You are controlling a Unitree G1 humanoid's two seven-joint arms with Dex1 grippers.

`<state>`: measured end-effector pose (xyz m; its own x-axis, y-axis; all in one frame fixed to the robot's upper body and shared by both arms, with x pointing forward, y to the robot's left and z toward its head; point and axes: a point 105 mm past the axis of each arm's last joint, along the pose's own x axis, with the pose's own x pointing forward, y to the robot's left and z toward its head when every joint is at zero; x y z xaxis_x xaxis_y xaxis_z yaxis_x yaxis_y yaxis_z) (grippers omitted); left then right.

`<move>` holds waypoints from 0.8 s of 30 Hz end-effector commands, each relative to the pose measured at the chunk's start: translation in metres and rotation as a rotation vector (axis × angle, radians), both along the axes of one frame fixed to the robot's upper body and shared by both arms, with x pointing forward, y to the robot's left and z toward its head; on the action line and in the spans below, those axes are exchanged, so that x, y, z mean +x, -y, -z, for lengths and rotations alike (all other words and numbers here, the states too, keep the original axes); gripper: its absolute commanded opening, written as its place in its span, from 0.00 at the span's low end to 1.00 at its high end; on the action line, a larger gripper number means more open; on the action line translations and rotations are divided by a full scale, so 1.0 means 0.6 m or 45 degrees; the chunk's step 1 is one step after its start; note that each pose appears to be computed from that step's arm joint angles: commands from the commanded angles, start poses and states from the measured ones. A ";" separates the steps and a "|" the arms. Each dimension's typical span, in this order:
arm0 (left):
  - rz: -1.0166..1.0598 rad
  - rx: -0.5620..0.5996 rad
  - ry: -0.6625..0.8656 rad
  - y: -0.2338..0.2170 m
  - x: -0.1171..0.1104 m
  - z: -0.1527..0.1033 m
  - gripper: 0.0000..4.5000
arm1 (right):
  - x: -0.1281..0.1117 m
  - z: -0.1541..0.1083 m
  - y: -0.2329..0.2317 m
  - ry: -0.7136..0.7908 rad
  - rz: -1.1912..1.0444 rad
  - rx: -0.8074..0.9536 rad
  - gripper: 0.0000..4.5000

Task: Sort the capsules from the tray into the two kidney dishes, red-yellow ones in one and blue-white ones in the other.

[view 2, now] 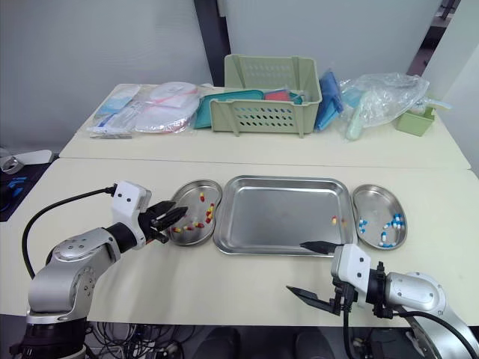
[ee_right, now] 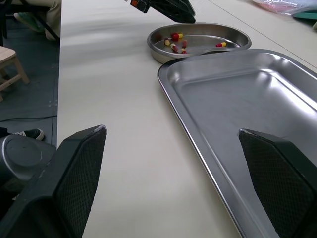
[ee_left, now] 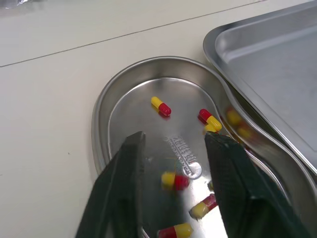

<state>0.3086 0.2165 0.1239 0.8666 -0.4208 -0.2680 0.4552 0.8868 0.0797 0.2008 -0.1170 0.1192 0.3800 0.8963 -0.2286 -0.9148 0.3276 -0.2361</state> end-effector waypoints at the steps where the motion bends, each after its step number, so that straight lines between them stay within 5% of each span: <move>1: 0.035 -0.018 0.063 -0.002 -0.011 -0.029 0.69 | 0.001 -0.013 -0.004 0.026 -0.019 0.021 1.00; 5: 0.079 -0.038 0.080 -0.001 -0.020 -0.045 0.98 | 0.004 -0.014 -0.005 0.029 -0.011 0.024 1.00; 15: 0.030 -0.015 0.171 -0.078 -0.055 -0.073 0.98 | 0.026 -0.034 0.040 0.150 0.251 0.034 1.00; 24: -0.343 0.058 0.080 -0.232 -0.114 -0.006 0.98 | 0.003 -0.011 0.165 0.122 0.540 -0.147 1.00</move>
<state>0.2467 0.3410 0.1215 0.9461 -0.2080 -0.2484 0.2386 0.9659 0.1000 0.2031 -0.2030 0.1158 0.7074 0.6530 -0.2704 -0.7064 0.6396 -0.3034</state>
